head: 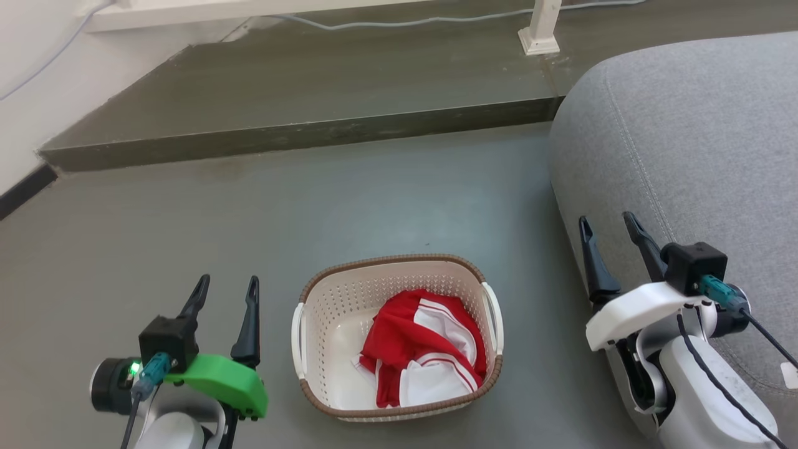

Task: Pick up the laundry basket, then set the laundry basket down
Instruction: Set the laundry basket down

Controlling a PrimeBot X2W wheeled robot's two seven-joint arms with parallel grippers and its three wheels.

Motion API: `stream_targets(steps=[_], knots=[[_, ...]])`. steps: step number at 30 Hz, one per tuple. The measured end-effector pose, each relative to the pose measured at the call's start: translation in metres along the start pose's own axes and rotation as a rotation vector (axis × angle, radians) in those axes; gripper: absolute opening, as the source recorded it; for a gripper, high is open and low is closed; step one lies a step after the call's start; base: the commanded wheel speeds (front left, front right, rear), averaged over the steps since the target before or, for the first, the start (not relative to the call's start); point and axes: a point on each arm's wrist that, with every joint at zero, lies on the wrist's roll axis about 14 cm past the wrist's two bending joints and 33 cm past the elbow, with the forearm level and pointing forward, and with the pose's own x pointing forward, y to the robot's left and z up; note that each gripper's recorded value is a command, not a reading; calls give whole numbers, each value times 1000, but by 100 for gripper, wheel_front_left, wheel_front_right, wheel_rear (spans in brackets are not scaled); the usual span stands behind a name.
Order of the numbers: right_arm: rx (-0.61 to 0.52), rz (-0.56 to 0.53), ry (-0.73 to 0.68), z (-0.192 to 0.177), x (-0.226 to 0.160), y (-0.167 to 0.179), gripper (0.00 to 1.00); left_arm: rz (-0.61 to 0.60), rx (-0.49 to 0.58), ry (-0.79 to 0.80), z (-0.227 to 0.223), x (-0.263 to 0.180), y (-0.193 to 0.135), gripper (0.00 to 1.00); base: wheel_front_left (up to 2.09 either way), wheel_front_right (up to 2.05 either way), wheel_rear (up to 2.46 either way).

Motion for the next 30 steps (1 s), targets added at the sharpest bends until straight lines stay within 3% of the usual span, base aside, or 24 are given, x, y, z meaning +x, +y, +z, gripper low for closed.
stream_targets(steps=[14,30], knots=[[1,-11,-3,-3,-27,1,100,88,4,-23,2,-33,16,100,0,0,0],[-4,-5,-7,-4,-40,4,100,104,14,-46,5,-49,10,100,0,0,0]])
